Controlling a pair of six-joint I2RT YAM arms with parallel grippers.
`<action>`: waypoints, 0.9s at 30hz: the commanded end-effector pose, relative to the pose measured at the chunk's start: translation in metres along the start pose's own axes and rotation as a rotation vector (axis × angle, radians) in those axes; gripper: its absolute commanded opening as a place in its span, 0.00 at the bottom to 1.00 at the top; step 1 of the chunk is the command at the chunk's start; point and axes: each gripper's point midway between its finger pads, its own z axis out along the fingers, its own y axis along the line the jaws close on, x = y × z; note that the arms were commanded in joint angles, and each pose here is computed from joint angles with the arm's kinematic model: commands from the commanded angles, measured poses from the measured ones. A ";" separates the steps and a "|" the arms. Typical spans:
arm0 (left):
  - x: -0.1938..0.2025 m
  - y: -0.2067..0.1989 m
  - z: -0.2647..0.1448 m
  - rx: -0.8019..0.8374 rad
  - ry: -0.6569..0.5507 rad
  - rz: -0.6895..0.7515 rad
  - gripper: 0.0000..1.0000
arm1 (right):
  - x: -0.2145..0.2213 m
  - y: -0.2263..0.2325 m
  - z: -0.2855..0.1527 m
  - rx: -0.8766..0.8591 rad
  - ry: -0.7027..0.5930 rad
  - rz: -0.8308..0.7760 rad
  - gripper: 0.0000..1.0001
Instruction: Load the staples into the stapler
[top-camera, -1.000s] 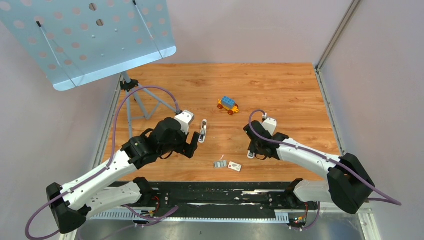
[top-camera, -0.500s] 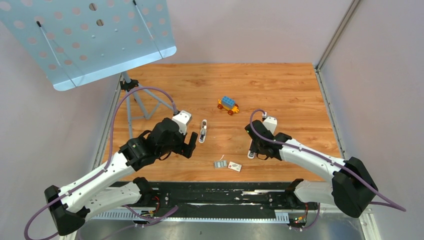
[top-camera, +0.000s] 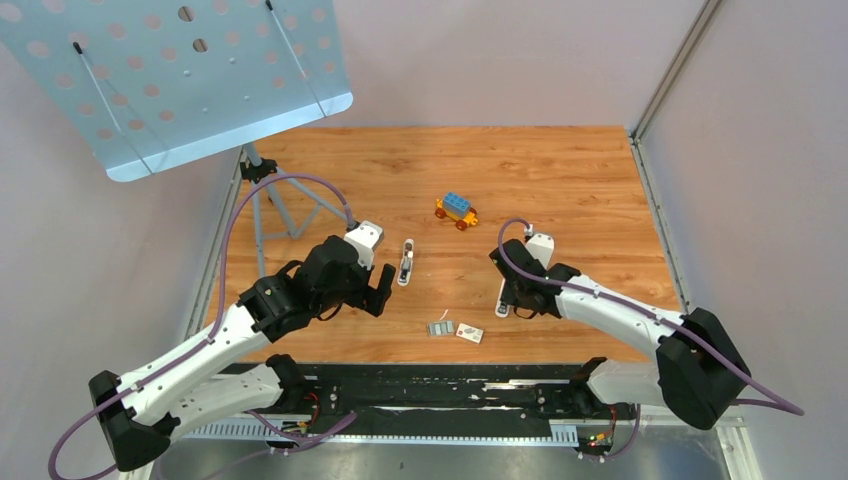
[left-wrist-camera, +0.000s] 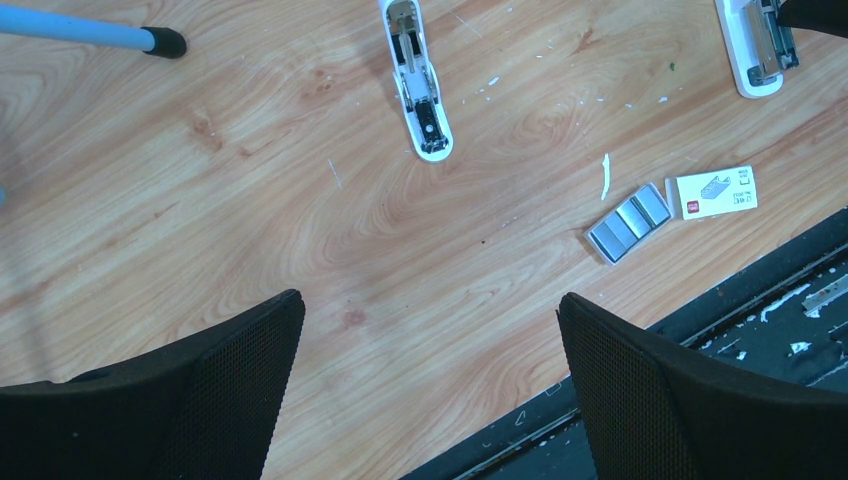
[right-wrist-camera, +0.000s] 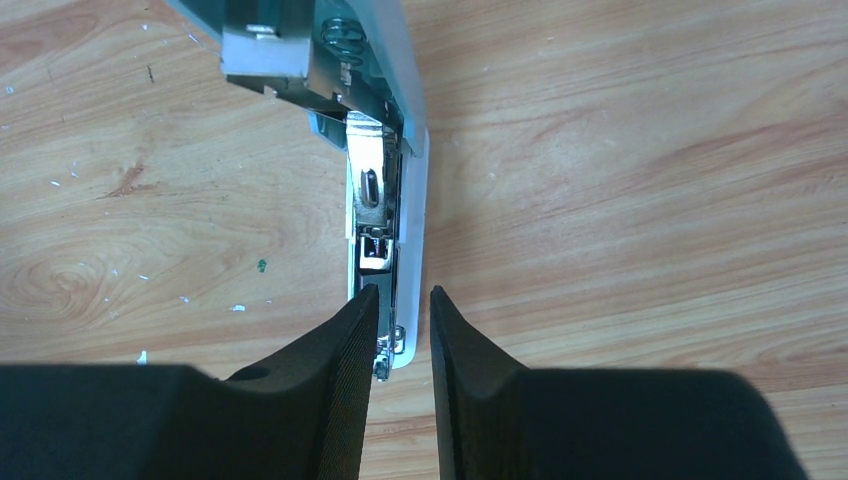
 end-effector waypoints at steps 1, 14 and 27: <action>0.004 0.002 0.001 -0.010 0.009 0.000 1.00 | -0.007 -0.004 0.003 0.024 -0.010 -0.003 0.29; 0.003 0.002 0.001 -0.008 0.007 0.001 1.00 | -0.004 0.003 0.007 -0.001 0.003 0.000 0.28; 0.004 0.001 0.002 -0.005 0.010 0.004 1.00 | -0.011 0.011 -0.006 -0.066 -0.017 0.010 0.28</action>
